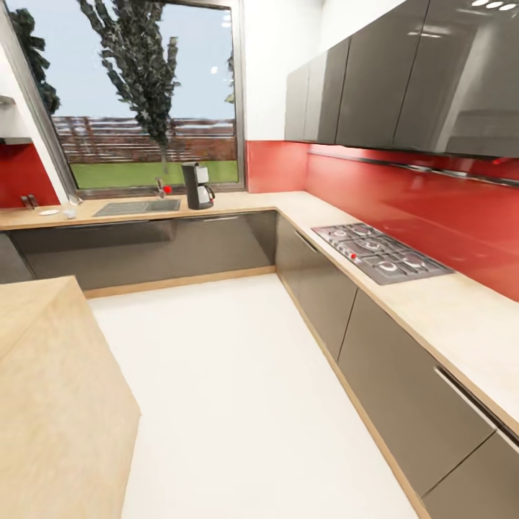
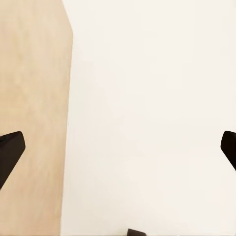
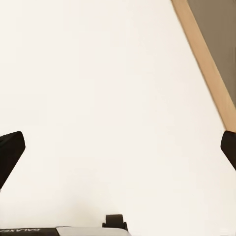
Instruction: Set up a coffee station on the kitchen countertop: keep the coffee maker on the countertop, move the bottle of coffee from the kitchen shelf to the counter next to the coffee maker, place a paper coffee filter on top of the coffee maker, put the saucer next to the coffee maker with the coffee cup on the saucer, and place the electric kettle next to the coffee maker.
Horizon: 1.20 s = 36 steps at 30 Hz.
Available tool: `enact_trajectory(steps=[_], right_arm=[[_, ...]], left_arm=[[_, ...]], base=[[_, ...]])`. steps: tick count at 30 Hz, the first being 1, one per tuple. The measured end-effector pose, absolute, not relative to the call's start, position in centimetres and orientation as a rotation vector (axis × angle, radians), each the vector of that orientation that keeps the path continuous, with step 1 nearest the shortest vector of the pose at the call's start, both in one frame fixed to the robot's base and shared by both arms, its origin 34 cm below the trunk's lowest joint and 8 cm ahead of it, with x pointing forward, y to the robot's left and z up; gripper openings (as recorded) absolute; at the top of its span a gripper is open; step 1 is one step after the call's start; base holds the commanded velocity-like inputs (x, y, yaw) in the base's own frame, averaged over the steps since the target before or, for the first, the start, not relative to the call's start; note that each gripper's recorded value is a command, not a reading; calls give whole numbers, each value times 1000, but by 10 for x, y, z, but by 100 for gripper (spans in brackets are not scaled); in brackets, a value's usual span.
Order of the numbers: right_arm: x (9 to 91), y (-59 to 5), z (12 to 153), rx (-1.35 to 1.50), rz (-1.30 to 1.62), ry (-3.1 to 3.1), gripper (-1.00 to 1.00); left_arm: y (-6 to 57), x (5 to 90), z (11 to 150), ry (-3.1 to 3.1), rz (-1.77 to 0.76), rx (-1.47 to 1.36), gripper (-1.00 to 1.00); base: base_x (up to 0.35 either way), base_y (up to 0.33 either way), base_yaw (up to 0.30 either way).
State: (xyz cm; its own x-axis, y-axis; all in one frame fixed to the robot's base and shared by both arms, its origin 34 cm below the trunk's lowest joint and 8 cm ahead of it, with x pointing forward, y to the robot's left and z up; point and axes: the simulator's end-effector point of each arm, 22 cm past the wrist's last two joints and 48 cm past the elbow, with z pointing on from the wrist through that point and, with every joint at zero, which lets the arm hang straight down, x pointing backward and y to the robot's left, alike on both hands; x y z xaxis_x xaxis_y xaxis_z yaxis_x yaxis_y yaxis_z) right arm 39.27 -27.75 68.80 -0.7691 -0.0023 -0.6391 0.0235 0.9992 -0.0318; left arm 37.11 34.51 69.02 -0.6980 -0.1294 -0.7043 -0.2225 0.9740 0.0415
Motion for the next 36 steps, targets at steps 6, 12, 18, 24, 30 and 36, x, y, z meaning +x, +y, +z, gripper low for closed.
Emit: enact_trajectory(steps=[6,12,18,24,30,36], right_arm=[[393,-277,688,14,-48,2448,100],[393,-277,688,13,-47,2448,100],[393,-277,688,13,-48,2448,100],[393,-277,688,13,-49,2448,100],[393,-277,688,13,-50,2448,100],[393,-278,688,13,-51,2447,100]], left_arm=[[346,371,690,2350,159,-244,100],[346,371,690,2350,159,-244,100],[346,371,690,2350,159,-244,100],[346,371,690,2350,160,-244,100],[346,371,690,2350,159,-244,100],[346,371,690,2350,160,-244,100]], base=[[335,0,16],[339,0,1],[339,0,5],[339,0,173],[339,0,145],[339,0,13]])
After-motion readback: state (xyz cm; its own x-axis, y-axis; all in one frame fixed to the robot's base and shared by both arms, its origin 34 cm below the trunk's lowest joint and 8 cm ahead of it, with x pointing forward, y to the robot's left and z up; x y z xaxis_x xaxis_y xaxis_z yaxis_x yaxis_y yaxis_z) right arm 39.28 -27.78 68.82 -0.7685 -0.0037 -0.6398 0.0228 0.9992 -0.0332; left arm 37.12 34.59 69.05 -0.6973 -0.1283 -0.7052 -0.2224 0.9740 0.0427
